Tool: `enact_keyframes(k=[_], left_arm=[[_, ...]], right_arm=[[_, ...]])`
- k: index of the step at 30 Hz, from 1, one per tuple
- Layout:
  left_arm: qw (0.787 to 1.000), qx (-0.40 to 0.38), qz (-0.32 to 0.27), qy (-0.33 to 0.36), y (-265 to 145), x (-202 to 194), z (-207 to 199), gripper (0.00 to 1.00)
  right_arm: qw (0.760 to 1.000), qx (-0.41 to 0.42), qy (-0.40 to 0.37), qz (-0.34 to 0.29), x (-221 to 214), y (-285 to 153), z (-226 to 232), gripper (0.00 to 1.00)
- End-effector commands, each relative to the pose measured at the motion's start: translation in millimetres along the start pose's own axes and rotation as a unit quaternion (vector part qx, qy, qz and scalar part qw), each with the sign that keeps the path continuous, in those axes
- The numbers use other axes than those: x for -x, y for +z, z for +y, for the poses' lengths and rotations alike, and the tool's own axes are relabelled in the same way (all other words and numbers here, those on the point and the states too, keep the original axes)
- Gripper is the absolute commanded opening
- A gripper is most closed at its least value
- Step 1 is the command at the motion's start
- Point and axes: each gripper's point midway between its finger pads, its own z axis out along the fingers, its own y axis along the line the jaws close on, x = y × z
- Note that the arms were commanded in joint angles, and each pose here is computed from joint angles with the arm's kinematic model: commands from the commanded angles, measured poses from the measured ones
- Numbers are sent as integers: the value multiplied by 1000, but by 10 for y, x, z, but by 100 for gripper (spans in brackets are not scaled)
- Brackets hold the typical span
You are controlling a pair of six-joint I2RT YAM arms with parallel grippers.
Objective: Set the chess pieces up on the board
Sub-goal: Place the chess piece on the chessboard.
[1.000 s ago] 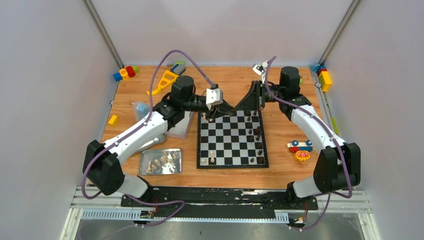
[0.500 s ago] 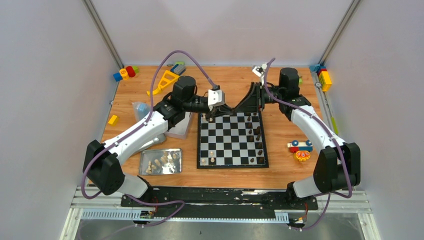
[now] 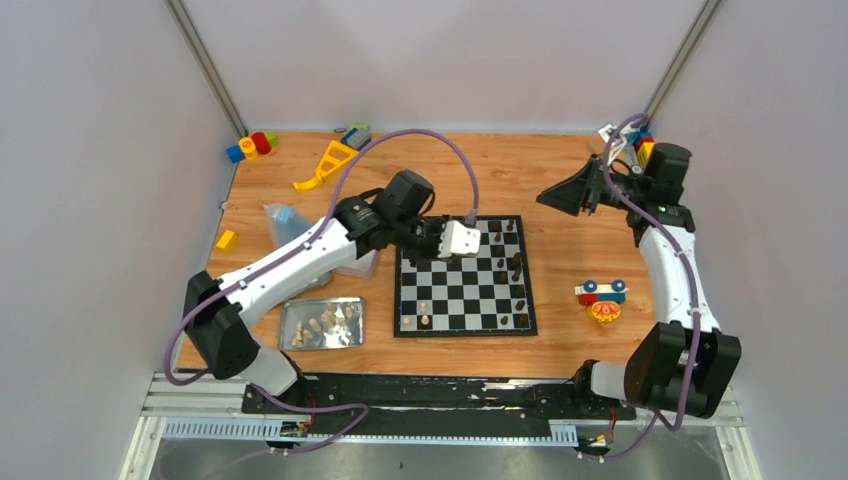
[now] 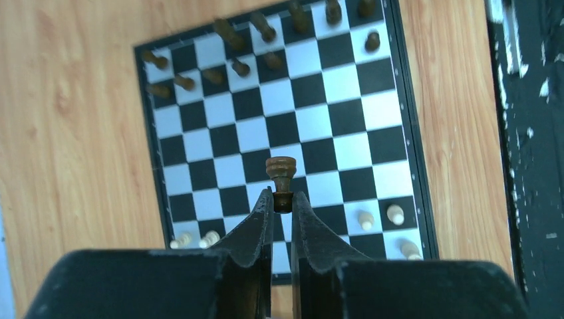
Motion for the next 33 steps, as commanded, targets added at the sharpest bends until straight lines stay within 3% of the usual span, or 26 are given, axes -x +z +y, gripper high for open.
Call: enact_keyframes(k=[1,6,14,22,27,33], left_arm=[[987,-38,154,13,62,-376,-214,4],[963,-76,258,10,202,-477,-343,4],[904,-147,401,-11,569,-820,-541,5],[877,-165,451,-22,862,-969,-624,12],[873,-164,459,-22,940,-977,-633,15],[876,-160,455,-23,978,-951,-624,26]], right_arm=[[999,-31,-13,-31,-9,-353,-51,55],[996,-63,1,-57,-122,-634,-197,55],[995,-70,8,-66,-300,-745,-297,54],[996,-57,20,-68,-351,-764,-297,54],[996,-51,17,-68,-370,-770,-295,54],[996,-47,19,-67,-394,-764,-300,54]])
